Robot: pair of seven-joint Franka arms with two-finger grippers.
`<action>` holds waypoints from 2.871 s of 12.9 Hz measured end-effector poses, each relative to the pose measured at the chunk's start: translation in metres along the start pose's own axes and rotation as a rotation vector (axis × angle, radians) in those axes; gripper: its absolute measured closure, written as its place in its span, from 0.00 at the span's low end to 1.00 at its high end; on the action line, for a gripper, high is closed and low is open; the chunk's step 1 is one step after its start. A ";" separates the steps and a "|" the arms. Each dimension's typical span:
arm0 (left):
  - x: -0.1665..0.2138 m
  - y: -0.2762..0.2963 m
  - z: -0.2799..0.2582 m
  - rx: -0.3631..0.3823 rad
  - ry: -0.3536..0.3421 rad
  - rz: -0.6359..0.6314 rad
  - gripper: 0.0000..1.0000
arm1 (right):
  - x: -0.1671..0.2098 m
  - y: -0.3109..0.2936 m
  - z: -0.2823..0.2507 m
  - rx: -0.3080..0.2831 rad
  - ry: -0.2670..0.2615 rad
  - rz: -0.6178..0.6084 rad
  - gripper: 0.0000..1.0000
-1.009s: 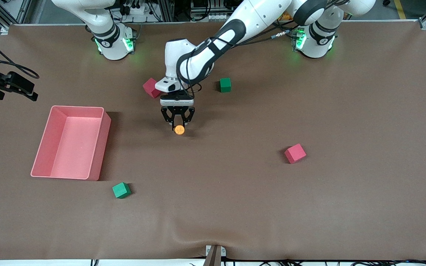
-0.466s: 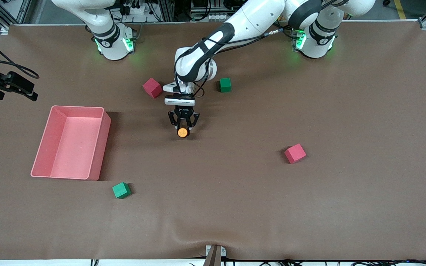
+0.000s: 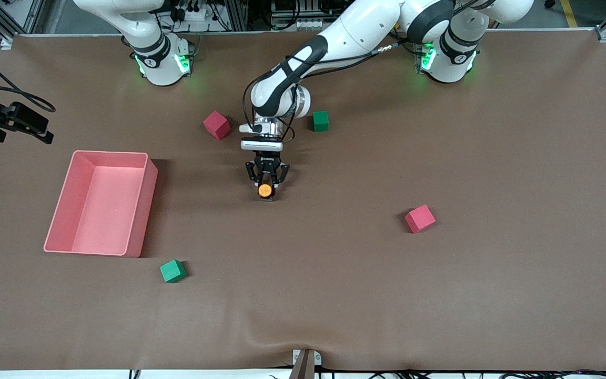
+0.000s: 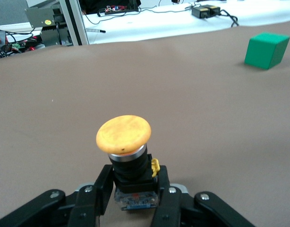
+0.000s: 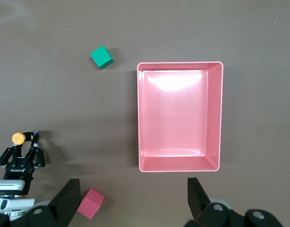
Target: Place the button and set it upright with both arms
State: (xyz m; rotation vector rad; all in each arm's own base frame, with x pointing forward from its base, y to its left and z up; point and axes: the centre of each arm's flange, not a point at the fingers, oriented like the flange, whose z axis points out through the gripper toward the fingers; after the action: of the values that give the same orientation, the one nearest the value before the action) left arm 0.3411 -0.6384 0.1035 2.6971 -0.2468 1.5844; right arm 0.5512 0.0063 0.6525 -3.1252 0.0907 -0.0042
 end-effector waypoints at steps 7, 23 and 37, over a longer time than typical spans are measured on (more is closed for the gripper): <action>-0.001 0.001 -0.001 0.022 -0.028 -0.041 0.23 | 0.000 0.000 0.001 0.000 -0.002 0.001 0.00; 0.276 -0.057 -0.087 0.140 -0.864 -0.270 0.00 | 0.002 0.005 0.003 -0.001 -0.006 0.008 0.00; 0.440 -0.392 -0.044 0.150 -1.134 0.179 0.00 | 0.002 0.005 0.003 -0.001 -0.006 0.009 0.00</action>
State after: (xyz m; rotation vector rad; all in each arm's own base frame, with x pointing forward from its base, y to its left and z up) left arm 0.5669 -0.3064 0.5371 3.4100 -0.3592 -0.1123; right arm 0.5533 0.0010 0.6492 -3.1252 0.1050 0.0054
